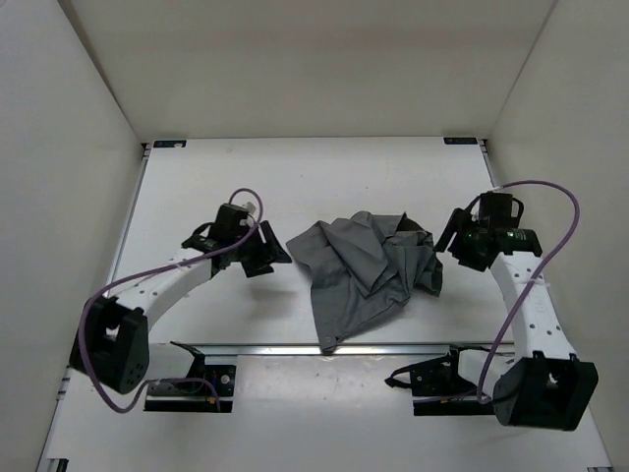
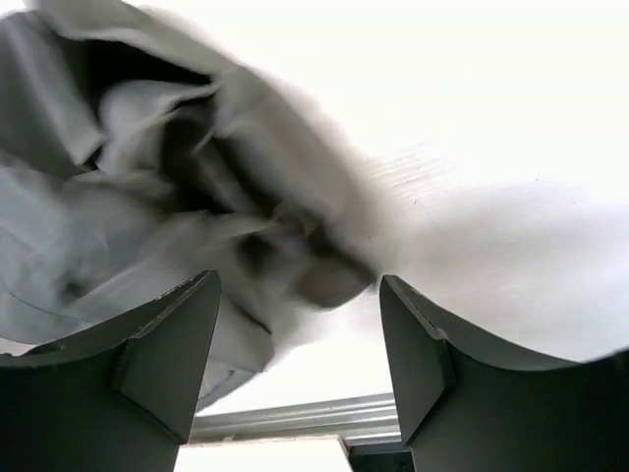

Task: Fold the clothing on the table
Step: Move the skirt to the center of the board, then flatten the skirt out

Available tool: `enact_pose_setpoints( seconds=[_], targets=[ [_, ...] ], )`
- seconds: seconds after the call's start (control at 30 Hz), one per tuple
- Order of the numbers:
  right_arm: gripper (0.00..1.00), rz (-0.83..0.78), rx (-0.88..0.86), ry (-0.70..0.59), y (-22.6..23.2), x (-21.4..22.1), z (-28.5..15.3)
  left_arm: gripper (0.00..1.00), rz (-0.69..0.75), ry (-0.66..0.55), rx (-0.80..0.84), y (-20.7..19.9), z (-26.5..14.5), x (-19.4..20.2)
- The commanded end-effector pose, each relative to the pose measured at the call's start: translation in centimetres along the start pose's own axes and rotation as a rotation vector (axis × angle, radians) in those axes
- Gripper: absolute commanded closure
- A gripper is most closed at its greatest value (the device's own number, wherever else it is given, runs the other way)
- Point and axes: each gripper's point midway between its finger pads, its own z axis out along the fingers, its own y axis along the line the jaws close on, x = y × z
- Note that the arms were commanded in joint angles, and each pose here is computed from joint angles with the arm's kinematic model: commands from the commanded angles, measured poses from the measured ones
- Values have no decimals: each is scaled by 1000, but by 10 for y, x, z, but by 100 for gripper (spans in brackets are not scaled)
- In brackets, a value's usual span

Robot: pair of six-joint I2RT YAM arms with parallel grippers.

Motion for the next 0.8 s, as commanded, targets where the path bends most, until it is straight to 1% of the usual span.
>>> enact_pose_setpoints(
  seconds=[0.0, 0.03, 0.07, 0.13, 0.17, 0.2, 0.23, 0.27, 0.3, 0.33, 0.37, 0.43, 0.47, 0.53, 0.6, 0.63, 0.67, 0.7, 0.73, 0.77],
  targets=[
    [36, -42, -22, -15, 14, 1, -7, 29, 52, -55, 11, -31, 23, -5],
    [36, -50, -34, 17, 20, 9, -8, 28, 65, -58, 6, -35, 30, -8],
    [36, -90, -47, 58, 30, 23, -9, 28, 84, -57, -20, -38, 40, -5],
    [35, -138, -100, 94, 55, 48, -13, 28, 103, -72, -74, -33, 54, -11],
    [35, -145, -122, 109, 60, 59, -15, 27, 98, -69, -100, -31, 61, -15],
    [35, -128, -153, 144, 71, 78, -17, 26, 98, -78, -127, -25, 68, -22],
    [35, -155, -180, 176, 79, 92, -18, 26, 88, -94, -147, -21, 69, -30],
    [34, -129, -188, 205, 82, 107, -14, 27, 84, -92, -158, -19, 75, -35],
    [34, -152, -218, 251, 86, 124, -15, 26, 88, -108, -158, -21, 76, -46],
    [33, -134, -225, 300, 87, 142, -8, 26, 99, -91, -199, -10, 81, -47],
    [32, -121, -228, 324, 86, 157, -5, 26, 110, -99, -226, -7, 83, -57],
    [31, -97, -232, 386, 80, 182, 7, 27, 128, -71, -280, -1, 92, -63],
    [30, -94, -233, 399, 79, 190, 10, 26, 138, -71, -309, 5, 93, -64],
    [29, -73, -246, 443, 77, 202, 18, 26, 174, -70, -326, 4, 101, -70],
    [27, -61, -240, 457, 75, 209, 31, 27, 206, -32, -366, 5, 117, -72],
    [28, -52, -242, 476, 74, 212, 34, 27, 234, -2, -371, 3, 122, -65],
    [30, -59, -244, 488, 73, 215, 40, 30, 242, 33, -399, 7, 129, -63],
    [30, -59, -224, 491, 69, 217, 44, 31, 262, 47, -379, -2, 134, -60],
    [32, -71, -236, 494, 73, 214, 48, 34, 267, 93, -390, 5, 141, -48],
    [37, -78, -239, 491, 74, 211, 53, 45, 265, 107, -369, 1, 146, -44]
  ],
)
